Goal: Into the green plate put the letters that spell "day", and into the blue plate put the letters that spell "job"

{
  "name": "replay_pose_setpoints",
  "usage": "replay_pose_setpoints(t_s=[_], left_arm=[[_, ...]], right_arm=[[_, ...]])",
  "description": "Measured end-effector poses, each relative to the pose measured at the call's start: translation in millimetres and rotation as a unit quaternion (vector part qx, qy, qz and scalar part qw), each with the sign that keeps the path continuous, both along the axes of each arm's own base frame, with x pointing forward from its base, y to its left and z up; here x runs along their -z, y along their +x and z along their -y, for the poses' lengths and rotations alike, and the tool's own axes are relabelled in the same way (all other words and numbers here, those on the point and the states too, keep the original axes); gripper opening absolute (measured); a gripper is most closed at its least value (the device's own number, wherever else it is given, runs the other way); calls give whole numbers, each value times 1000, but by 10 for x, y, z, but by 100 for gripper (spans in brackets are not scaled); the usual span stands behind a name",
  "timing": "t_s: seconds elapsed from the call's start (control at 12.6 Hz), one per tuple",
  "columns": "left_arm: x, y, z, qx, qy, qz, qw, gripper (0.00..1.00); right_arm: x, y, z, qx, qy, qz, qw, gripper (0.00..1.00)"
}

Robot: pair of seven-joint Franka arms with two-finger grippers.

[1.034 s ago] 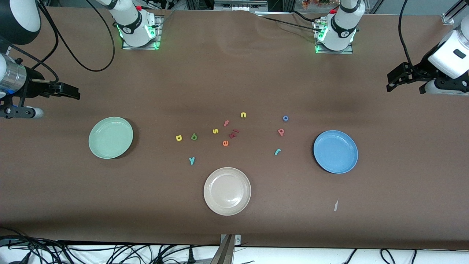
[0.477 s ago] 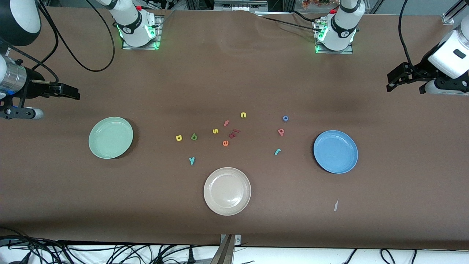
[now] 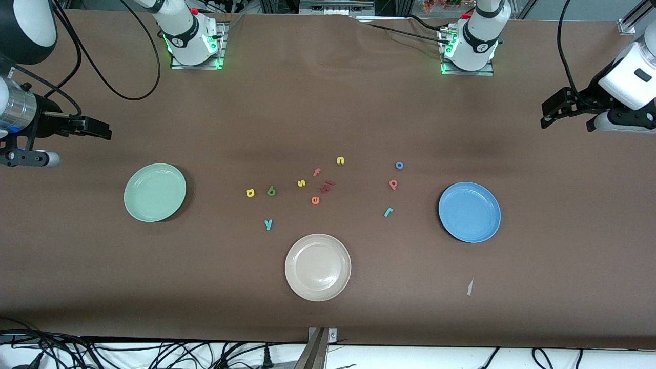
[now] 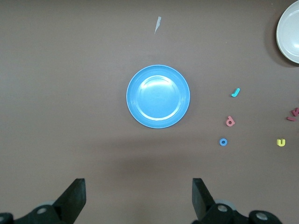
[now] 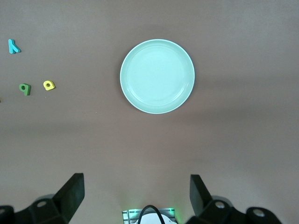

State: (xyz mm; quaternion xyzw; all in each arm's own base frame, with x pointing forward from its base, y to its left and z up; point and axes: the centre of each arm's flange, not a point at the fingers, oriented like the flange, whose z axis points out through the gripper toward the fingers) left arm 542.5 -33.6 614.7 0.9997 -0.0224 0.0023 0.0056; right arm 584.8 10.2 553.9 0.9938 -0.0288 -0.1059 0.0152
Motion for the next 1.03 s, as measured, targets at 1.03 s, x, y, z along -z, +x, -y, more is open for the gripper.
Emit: replay_pose_setpoints(t_s=[1.03], left_arm=[[0, 0, 0, 0, 0, 0, 1000, 100]], right_arm=[[9, 0, -2, 8, -3, -1, 1000, 100]])
